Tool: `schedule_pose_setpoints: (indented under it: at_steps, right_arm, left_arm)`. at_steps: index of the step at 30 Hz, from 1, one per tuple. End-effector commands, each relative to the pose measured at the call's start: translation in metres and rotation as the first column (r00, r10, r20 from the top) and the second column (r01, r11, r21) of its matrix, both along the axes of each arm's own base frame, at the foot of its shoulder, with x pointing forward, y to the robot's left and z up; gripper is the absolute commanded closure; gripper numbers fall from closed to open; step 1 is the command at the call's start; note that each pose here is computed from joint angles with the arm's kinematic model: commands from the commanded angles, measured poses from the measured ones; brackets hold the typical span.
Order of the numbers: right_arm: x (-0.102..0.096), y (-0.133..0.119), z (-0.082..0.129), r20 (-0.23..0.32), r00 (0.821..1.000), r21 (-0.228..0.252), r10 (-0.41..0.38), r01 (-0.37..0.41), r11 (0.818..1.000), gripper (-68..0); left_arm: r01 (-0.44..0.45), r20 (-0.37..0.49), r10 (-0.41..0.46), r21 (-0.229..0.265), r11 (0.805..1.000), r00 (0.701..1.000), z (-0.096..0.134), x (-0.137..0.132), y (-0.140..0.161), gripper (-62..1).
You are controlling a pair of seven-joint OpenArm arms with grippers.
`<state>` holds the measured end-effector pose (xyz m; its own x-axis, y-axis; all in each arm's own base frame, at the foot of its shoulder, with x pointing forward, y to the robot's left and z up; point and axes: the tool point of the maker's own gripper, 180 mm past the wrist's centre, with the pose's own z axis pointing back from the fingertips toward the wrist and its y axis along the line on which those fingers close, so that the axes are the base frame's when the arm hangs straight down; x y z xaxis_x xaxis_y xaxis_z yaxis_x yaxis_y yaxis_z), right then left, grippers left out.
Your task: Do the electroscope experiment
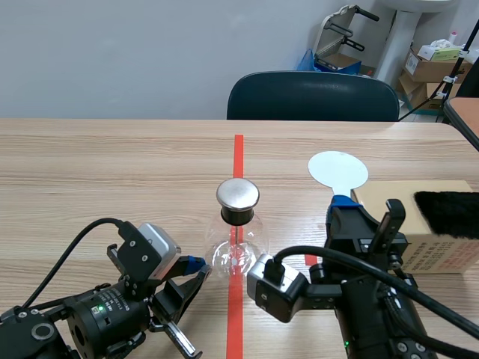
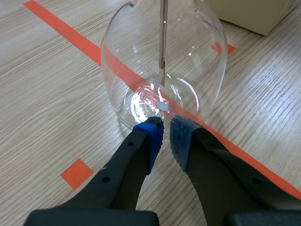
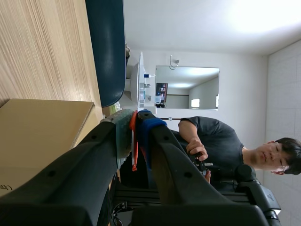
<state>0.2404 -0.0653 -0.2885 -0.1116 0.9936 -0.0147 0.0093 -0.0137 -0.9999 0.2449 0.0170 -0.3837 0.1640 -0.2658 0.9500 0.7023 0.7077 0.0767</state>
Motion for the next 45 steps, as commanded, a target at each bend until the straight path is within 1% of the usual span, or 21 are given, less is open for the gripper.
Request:
schedule_pose_setpoints:
  at_steps: [1, 32, 39, 43, 45]
  right_arm:
    - [0.0042, -0.0017, 0.0092, 0.031, 1.000, 0.006, -0.005, 0.004, 1.000, -0.9]
    - [0.0036, -0.0029, 0.0087, 0.029, 1.000, 0.006, -0.011, 0.011, 1.000, -0.9]
    - [0.0035, -0.0029, 0.0087, 0.029, 1.000, 0.006, -0.010, 0.010, 1.000, -0.9]
    - [0.0032, -0.0012, 0.0098, 0.036, 0.999, 0.007, 0.003, -0.003, 1.000, -0.9]
    - [0.0025, 0.0015, 0.0114, 0.045, 0.999, 0.008, 0.024, -0.024, 1.000, -0.9]
  left_arm:
    - [0.009, 0.013, -0.009, -0.027, 1.000, 1.000, 0.0067, -0.0009, -0.0061, -8.5]
    - [0.008, 0.012, -0.008, -0.026, 1.000, 1.000, 0.0065, -0.0010, -0.0058, -8.5]
    - [0.004, 0.010, -0.004, -0.018, 1.000, 1.000, 0.0039, -0.0002, -0.0034, -8.5]
    - [0.004, 0.010, -0.004, -0.018, 1.000, 1.000, 0.0039, -0.0002, -0.0034, -8.5]
    - [0.004, 0.010, -0.004, -0.018, 1.000, 1.000, 0.0039, -0.0002, -0.0034, -8.5]
